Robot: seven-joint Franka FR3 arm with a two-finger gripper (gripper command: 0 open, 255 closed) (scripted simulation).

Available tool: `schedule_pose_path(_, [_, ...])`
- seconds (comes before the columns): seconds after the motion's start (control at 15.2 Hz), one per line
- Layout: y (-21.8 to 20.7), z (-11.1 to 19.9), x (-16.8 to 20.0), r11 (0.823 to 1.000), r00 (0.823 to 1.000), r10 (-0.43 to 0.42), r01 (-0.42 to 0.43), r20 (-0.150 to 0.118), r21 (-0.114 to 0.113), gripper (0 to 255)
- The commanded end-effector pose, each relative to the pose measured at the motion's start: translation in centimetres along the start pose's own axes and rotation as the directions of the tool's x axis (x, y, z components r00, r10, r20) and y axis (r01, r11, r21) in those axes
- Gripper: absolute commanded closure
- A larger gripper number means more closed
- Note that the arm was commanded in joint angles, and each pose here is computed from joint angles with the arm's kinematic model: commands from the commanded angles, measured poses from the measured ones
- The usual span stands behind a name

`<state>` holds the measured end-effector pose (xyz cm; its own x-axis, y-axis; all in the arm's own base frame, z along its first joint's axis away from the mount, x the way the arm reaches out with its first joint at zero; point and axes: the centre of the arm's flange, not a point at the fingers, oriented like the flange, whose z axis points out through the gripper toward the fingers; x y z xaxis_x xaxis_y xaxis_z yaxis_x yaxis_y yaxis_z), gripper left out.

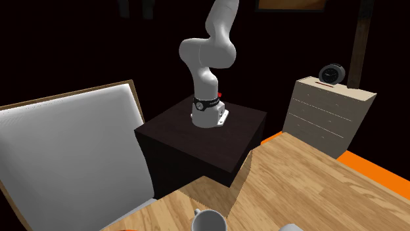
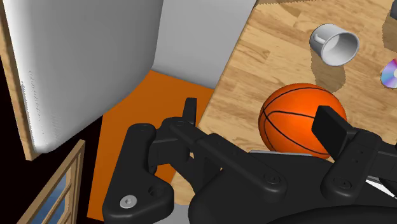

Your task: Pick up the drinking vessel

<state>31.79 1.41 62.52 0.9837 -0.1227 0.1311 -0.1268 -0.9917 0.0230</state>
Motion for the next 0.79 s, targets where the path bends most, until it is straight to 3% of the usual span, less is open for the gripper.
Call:
schedule_pose_path(0.0, [0.0, 0.0, 0.0, 1.0, 1.0, 0.0, 0.0, 0.0, 0.0, 0])
schedule_pose_path(0.73, [-9.5, 11.2, 1.0, 1.0, 1.0, -0.001, 0.001, 0.006, -0.014, 0])
